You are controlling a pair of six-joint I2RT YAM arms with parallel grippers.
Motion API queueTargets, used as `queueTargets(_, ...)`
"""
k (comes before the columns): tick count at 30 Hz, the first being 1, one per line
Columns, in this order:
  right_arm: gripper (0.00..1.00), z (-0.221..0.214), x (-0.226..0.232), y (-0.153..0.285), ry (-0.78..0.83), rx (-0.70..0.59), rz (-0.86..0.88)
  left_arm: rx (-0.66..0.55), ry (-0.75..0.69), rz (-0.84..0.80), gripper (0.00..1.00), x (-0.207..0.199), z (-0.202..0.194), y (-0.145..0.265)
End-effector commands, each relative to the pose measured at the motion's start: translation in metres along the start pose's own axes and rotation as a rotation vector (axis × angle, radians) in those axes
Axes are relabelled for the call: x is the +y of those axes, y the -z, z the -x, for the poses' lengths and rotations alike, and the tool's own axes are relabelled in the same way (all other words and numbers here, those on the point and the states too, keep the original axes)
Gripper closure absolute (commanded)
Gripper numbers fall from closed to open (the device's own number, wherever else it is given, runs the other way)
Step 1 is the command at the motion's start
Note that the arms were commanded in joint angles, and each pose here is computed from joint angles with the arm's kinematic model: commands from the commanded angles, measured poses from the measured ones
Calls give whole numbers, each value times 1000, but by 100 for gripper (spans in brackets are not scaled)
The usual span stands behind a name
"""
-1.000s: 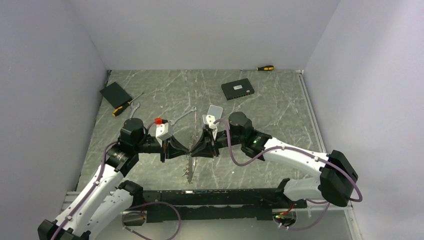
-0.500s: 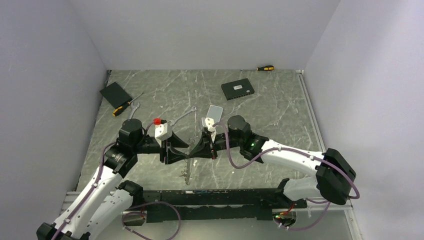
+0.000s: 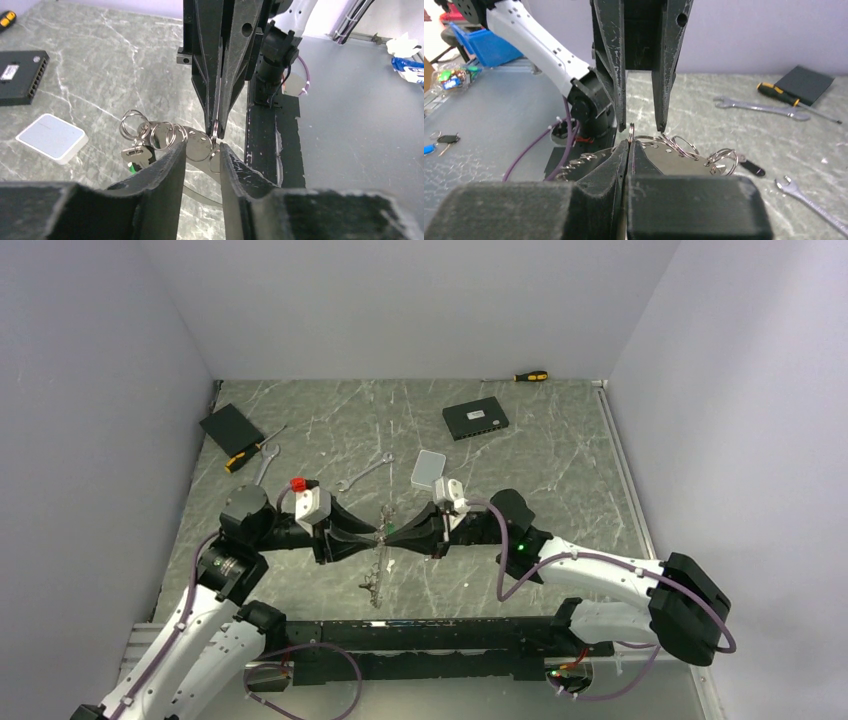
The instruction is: Put the keys on the keyring
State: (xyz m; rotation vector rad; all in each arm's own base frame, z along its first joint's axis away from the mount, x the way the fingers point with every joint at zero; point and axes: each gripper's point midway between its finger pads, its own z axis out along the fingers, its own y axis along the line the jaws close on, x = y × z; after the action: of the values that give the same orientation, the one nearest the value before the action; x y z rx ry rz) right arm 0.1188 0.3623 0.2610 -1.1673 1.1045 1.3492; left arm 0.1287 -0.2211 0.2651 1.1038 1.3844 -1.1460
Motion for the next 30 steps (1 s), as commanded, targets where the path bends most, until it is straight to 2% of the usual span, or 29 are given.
queueTargets(1,100,55,6,3,137,-205,-8,-85,-73,-6,67,-6,33,2)
queueTargets(5,100,61,6,7,147,-257,-27,-100,-77,-20,78,-7,37,1)
queueTargets(9,100,65,4,7,142,-276,-38,-110,-74,-39,83,-7,39,-1)
queueTargets(27,100,64,-2,0,120,-285,-37,-109,-42,-76,84,-6,37,-6)
queueTargets(30,100,64,-2,0,120,-290,-37,-101,-39,-81,89,-6,35,-6)
